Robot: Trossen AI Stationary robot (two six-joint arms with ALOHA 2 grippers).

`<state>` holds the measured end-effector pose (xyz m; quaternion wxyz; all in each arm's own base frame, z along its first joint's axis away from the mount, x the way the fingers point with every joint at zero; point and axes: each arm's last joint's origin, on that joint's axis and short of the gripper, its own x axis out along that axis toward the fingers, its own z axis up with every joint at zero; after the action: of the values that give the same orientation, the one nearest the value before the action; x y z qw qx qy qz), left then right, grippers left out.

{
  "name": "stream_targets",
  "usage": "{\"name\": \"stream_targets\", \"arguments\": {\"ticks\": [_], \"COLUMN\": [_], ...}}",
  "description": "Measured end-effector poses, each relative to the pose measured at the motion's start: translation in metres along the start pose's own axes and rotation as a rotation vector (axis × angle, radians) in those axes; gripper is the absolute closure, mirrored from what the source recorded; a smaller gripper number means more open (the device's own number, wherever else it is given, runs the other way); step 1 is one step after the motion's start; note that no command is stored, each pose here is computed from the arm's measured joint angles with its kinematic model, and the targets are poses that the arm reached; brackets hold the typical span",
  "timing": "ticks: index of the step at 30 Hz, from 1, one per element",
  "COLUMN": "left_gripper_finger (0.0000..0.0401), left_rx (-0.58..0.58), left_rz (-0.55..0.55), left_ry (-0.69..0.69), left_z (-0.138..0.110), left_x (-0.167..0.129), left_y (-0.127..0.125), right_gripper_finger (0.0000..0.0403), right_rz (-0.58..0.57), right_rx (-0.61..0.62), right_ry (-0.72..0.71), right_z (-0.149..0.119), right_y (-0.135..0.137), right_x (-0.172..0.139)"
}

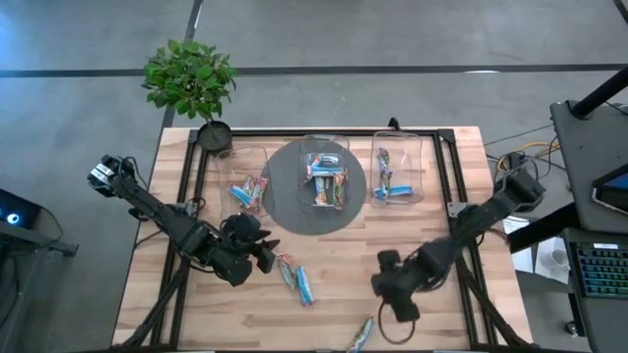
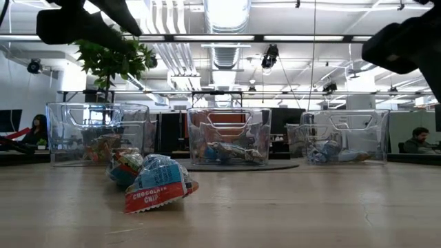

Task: Pick and place Granola Bars by type
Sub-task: Put the yellow granola bar into the center transparent bin

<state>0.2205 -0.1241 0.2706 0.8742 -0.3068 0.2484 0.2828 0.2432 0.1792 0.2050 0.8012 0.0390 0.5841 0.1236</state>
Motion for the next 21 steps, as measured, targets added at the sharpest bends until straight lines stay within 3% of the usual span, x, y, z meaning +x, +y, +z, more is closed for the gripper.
{"name": "stream_targets", "arguments": {"ticks": [10,16,21], "left_gripper_finger": [0.0232,0.0232,0.0232], "left_rx": [-0.001,0.003,0.007], "left_rz": [-0.011,-0.018,-0.022], "left_ry": [0.044,0.071,0.087], "left_z": [-0.001,-0.002,-0.003], "left_x": [0.000,0.000,0.000], "left_y": [0.000,0.000,0.000], "right_gripper_finger": [0.0071,0.0050,0.0049], "right_rz": [0.023,0.062,0.114], "right_rx": [-0.378,-0.415,-0.372], "right_ry": [0.049,-0.064,-0.135], "right_z": [0.021,0.025,0.026], "right_y": [0.045,0.046,0.050], "right_x": [0.040,0.051,0.067]}}
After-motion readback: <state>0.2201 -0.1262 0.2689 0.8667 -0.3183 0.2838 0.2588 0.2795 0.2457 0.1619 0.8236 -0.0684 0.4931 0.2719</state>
